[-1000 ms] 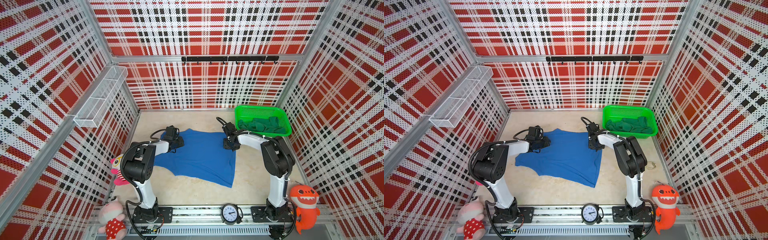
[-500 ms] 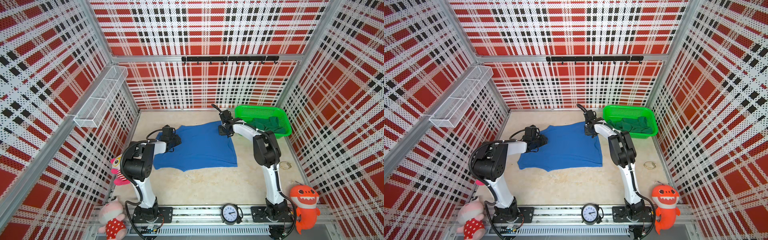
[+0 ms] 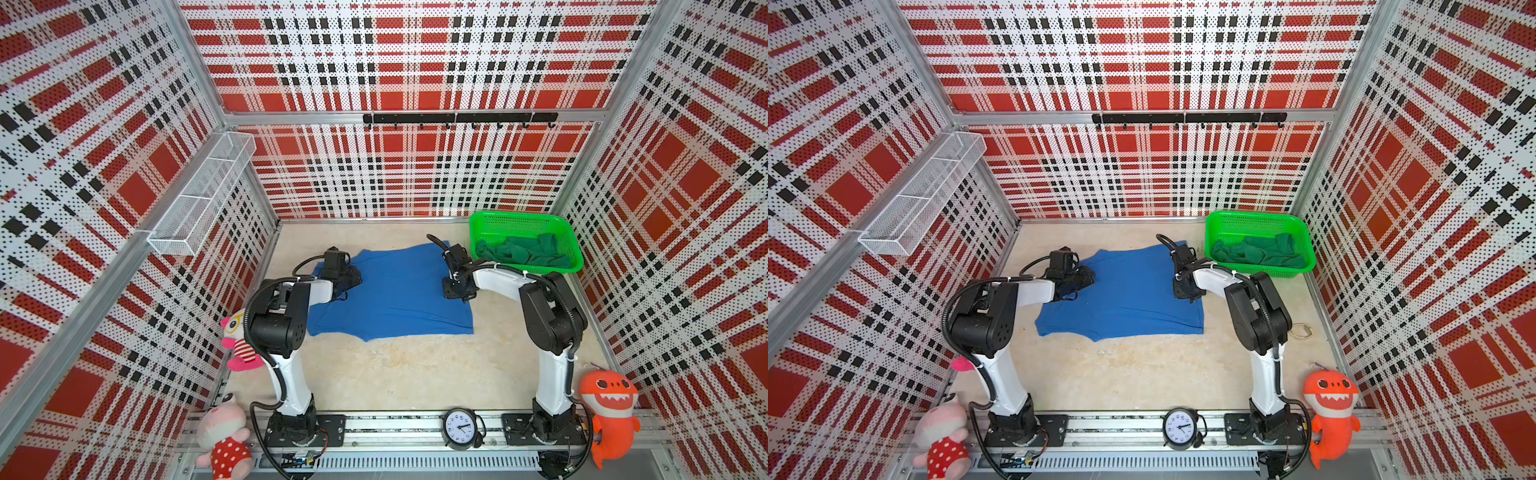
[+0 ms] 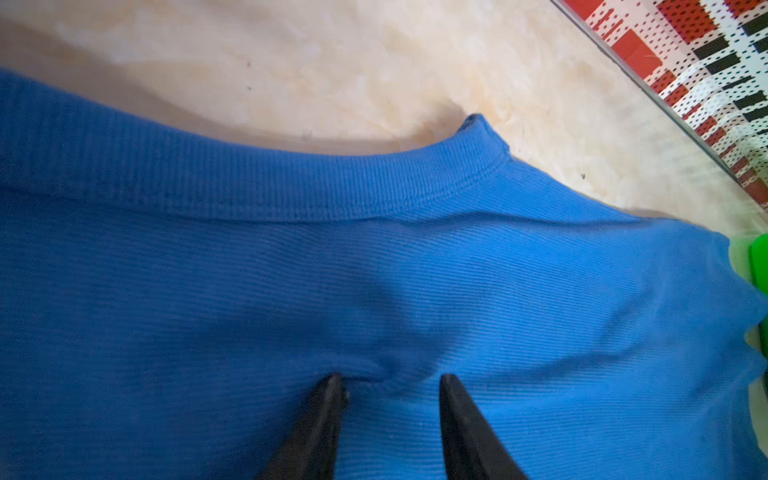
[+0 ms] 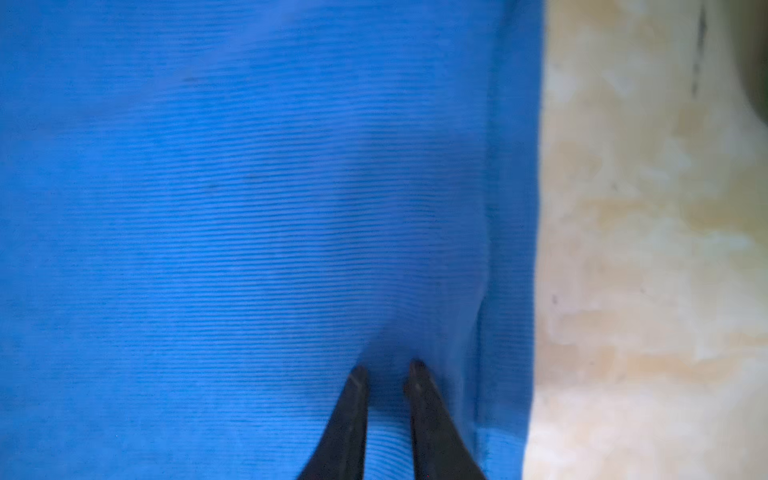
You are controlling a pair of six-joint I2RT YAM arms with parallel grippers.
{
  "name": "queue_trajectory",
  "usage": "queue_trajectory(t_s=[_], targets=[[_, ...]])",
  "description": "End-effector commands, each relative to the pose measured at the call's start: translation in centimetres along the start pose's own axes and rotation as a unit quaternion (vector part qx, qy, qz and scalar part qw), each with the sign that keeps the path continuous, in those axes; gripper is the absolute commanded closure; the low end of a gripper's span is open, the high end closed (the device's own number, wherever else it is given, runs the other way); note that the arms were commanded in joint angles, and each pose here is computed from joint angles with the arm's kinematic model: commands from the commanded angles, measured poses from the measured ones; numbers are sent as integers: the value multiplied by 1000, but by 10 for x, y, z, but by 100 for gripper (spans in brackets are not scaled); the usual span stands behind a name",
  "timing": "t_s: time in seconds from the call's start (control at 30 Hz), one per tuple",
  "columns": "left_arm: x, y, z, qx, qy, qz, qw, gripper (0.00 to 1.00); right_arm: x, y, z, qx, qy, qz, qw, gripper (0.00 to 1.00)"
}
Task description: Fold and stack the tank tops
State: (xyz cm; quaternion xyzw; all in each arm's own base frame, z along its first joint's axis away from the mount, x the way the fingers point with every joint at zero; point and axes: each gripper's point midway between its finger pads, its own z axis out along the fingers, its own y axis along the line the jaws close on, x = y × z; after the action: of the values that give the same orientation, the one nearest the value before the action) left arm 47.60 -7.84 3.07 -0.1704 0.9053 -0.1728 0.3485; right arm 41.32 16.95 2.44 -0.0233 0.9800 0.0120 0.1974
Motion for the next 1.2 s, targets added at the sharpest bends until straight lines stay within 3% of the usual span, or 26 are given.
queue_trajectory(t_s=[0.0,0.2,0.33,0.6,0.73,0.9,1.03,1.17], targets=[[13,23,9,-38,28,1,999,57,11,-48,-11,64,-3,33,997,77],[8,19,10,-33,28,4,999,57,12,-46,-33,27,-24,33,999,75],[-8,-8,-4,-6,17,19,1000,53,13,-34,-82,-13,-57,36,998,73],[-36,-62,-82,15,-21,68,997,37,100,-27,-106,-77,11,58,995,69],[12,-53,-135,-23,3,85,996,37,117,-25,-111,-89,23,74,993,64],[104,-36,-178,-4,53,21,998,42,117,-17,-100,-103,30,82,991,60],[159,-34,-195,28,80,-47,995,50,114,-18,-96,-100,24,84,991,60],[184,-29,-187,54,90,-86,991,55,114,-15,-91,-102,29,76,991,60]])
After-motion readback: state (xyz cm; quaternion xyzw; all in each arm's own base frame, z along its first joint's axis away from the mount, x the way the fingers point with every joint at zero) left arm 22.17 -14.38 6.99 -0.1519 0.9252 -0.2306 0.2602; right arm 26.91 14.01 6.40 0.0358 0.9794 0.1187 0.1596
